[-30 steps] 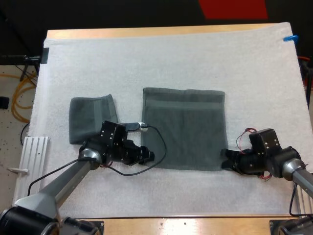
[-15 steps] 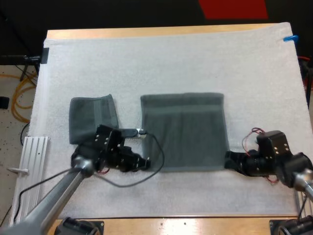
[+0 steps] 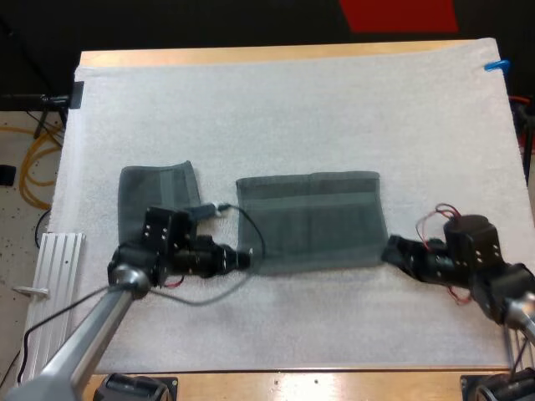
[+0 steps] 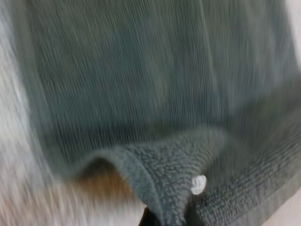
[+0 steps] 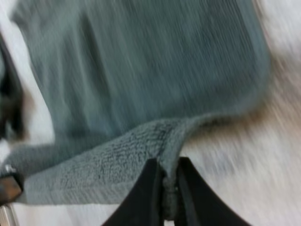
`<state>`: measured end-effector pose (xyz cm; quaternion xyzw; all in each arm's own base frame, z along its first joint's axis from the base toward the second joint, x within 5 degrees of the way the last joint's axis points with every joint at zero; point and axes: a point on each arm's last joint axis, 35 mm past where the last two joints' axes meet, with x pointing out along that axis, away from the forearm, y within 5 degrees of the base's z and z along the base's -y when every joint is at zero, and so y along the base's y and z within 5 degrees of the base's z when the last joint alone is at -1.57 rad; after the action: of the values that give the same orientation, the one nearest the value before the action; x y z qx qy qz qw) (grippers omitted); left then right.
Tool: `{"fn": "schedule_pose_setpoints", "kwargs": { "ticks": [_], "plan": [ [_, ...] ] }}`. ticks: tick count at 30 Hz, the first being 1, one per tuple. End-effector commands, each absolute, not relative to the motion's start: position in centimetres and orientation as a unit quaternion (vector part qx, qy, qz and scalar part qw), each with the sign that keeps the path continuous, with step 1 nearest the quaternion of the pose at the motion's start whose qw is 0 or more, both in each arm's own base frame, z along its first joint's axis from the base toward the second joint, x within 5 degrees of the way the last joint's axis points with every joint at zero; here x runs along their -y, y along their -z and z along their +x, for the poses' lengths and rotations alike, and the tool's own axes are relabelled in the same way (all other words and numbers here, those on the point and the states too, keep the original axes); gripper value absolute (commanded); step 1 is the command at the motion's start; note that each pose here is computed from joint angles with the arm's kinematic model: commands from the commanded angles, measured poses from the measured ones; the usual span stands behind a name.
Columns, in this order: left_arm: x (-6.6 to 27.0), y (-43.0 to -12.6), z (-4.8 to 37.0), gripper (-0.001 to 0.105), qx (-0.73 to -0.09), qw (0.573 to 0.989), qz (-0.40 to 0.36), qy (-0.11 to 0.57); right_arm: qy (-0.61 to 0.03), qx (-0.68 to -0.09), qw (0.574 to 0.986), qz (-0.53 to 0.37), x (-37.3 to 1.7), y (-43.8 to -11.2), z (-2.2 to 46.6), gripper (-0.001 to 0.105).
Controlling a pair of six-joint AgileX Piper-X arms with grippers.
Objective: Pick towel from pile fold and stack
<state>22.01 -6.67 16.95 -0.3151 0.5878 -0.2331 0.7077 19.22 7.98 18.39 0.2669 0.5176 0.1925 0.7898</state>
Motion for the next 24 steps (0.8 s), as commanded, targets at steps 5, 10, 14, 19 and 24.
{"fn": "schedule_pose_setpoints", "kwargs": {
  "ticks": [5,10,14,19,24],
  "plan": [
    [5.4,-15.5,25.4,0.000,-0.547,0.695,-0.393,0.251,-0.173,-0.492,0.806,0.279,-8.9,-16.7,22.7,0.000],
    [5.1,-15.0,28.9,0.000,-0.531,0.698,-0.407,0.257,-0.144,-0.465,0.831,0.270,-9.7,-16.3,26.3,0.000],
    [5.3,-14.5,31.1,0.000,-0.531,0.697,-0.407,0.258,-0.123,-0.459,0.840,0.262,-10.2,-16.2,28.1,0.000],
    [5.5,-14.1,33.4,0.000,-0.531,0.698,-0.407,0.256,-0.107,-0.457,0.845,0.256,-10.6,-15.7,29.9,0.000],
    [5.4,-13.1,33.6,0.000,-0.538,0.702,-0.400,0.239,-0.103,-0.465,0.842,0.255,-10.7,-15.0,30.3,0.000]
  ]
}}
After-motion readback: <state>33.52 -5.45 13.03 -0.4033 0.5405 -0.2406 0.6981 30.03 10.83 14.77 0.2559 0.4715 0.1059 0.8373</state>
